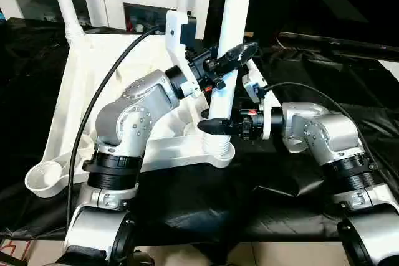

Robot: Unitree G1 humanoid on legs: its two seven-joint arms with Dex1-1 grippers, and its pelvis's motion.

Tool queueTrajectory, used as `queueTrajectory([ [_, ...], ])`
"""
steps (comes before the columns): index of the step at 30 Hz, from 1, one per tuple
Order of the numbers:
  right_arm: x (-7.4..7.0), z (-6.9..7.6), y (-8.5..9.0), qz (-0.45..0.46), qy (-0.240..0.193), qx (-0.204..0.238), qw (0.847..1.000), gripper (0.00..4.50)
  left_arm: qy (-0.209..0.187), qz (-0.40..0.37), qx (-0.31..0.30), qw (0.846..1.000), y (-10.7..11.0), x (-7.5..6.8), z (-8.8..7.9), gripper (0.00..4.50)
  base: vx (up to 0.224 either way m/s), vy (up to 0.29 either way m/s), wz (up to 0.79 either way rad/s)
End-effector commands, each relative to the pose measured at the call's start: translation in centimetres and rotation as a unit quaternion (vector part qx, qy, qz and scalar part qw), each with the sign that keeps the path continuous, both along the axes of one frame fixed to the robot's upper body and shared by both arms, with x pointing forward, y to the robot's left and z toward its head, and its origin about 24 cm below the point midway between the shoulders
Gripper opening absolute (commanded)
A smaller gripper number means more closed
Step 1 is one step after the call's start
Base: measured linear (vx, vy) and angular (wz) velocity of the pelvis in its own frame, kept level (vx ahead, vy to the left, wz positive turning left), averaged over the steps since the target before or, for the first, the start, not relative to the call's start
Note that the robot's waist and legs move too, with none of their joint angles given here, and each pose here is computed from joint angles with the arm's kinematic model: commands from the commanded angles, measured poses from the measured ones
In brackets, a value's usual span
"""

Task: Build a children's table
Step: Pick table leg

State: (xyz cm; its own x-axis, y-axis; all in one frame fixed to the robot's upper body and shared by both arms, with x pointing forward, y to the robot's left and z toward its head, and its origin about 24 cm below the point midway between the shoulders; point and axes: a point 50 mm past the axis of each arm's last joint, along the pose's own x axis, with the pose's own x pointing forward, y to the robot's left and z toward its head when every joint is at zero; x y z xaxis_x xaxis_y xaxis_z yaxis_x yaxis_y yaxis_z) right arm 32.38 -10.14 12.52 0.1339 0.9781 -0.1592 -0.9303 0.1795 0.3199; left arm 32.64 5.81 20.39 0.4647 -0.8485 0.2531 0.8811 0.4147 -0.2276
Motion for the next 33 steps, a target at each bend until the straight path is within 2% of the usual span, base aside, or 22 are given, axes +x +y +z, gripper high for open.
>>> queueTrajectory([
  [1,0.0,-0.3,-0.2,-0.014,-0.002,-0.007,1.000,1.93,0.003,-0.017,0.010,1.000,-0.8,-0.3,-0.1,2.59,0.000,0.000,0.00],
  [4,0.0,-0.5,0.0,-0.026,-0.004,0.002,1.000,1.92,-0.016,0.008,0.011,1.000,-0.8,-0.1,0.1,2.94,0.000,0.000,0.00],
  [7,0.4,-0.6,0.3,-0.073,-0.012,0.032,0.997,1.91,-0.029,0.087,-0.024,0.995,-0.3,0.9,0.5,2.92,0.000,0.000,0.00],
  [8,0.7,-0.6,0.3,-0.102,-0.016,0.046,0.994,1.91,-0.025,0.127,-0.050,0.990,0.1,1.4,0.8,2.92,0.000,0.000,0.00],
  [9,0.8,-0.7,0.3,-0.111,-0.017,0.049,0.992,1.91,-0.023,0.134,-0.055,0.989,0.2,1.5,0.9,2.92,0.000,0.000,0.00],
  [10,1.3,-0.9,0.3,-0.156,-0.021,0.067,0.985,1.91,-0.011,0.166,-0.079,0.983,0.7,2.0,1.0,2.92,0.000,0.000,0.00],
  [12,1.6,-1.0,0.2,-0.186,-0.022,0.079,0.979,1.91,-0.009,0.178,-0.082,0.981,1.2,2.2,0.9,2.92,0.000,0.000,0.00],
  [14,1.9,-1.5,-0.1,-0.236,-0.030,0.072,0.969,1.91,-0.018,0.192,-0.063,0.979,2.6,2.6,0.6,2.92,0.000,0.000,0.00],
  [15,1.9,-1.5,-0.1,-0.236,-0.030,0.072,0.969,1.91,-0.018,0.192,-0.063,0.979,2.6,2.6,0.6,2.92,0.000,0.000,0.00],
  [16,2.2,-2.2,-0.8,-0.293,-0.047,0.057,0.953,1.91,-0.035,0.175,-0.021,0.984,3.9,2.4,-0.2,2.92,0.000,0.000,0.00],
  [17,2.2,-2.2,-0.8,-0.293,-0.047,0.057,0.953,1.91,-0.035,0.175,-0.021,0.984,3.9,2.4,-0.2,2.92,0.000,0.000,0.00],
  [20,2.4,-2.6,-1.6,-0.340,-0.053,0.055,0.937,1.91,-0.053,0.153,0.027,0.986,4.5,1.9,-1.1,2.92,0.000,0.000,0.00],
  [22,2.6,-2.6,-2.3,-0.376,-0.053,0.065,0.923,1.91,-0.074,0.109,0.103,0.986,4.6,0.9,-2.7,2.92,0.000,0.000,0.00],
  [23,2.6,-2.6,-2.3,-0.376,-0.053,0.065,0.923,1.91,-0.074,0.109,0.103,0.986,4.6,0.9,-2.7,2.92,0.000,0.000,0.00],
  [24,2.6,-2.6,-2.5,-0.387,-0.054,0.068,0.918,1.91,-0.079,0.090,0.132,0.984,4.5,0.5,-3.4,2.92,0.000,0.000,0.00],
  [25,2.6,-2.6,-2.7,-0.398,-0.057,0.069,0.913,1.91,-0.087,0.067,0.177,0.978,4.5,0.0,-4.6,2.92,0.000,0.000,0.00],
  [26,2.6,-2.6,-2.7,-0.398,-0.057,0.069,0.913,1.91,-0.087,0.067,0.177,0.978,4.5,0.0,-4.6,2.92,0.000,0.000,0.00],
  [27,2.4,-2.6,-3.0,-0.408,-0.061,0.075,0.908,1.91,-0.092,0.023,0.246,0.965,4.6,-0.8,-6.8,2.92,0.000,0.000,0.00],
  [28,2.2,-2.6,-3.2,-0.412,-0.063,0.078,0.906,1.91,-0.091,-0.007,0.283,0.955,4.8,-1.4,-8.0,2.92,0.000,0.000,0.00],
  [30,2.2,-2.6,-3.2,-0.412,-0.064,0.078,0.905,1.91,-0.089,-0.011,0.287,0.954,4.8,-1.5,-8.2,2.92,0.000,0.000,0.00],
  [32,1.9,-2.8,-3.4,-0.414,-0.067,0.080,0.904,1.91,-0.073,-0.040,0.324,0.942,5.3,-2.1,-9.7,2.92,0.000,0.000,0.00],
  [33,1.9,-2.8,-3.4,-0.414,-0.067,0.080,0.904,1.91,-0.073,-0.040,0.324,0.942,5.3,-2.1,-9.7,2.92,0.000,0.000,0.00],
])
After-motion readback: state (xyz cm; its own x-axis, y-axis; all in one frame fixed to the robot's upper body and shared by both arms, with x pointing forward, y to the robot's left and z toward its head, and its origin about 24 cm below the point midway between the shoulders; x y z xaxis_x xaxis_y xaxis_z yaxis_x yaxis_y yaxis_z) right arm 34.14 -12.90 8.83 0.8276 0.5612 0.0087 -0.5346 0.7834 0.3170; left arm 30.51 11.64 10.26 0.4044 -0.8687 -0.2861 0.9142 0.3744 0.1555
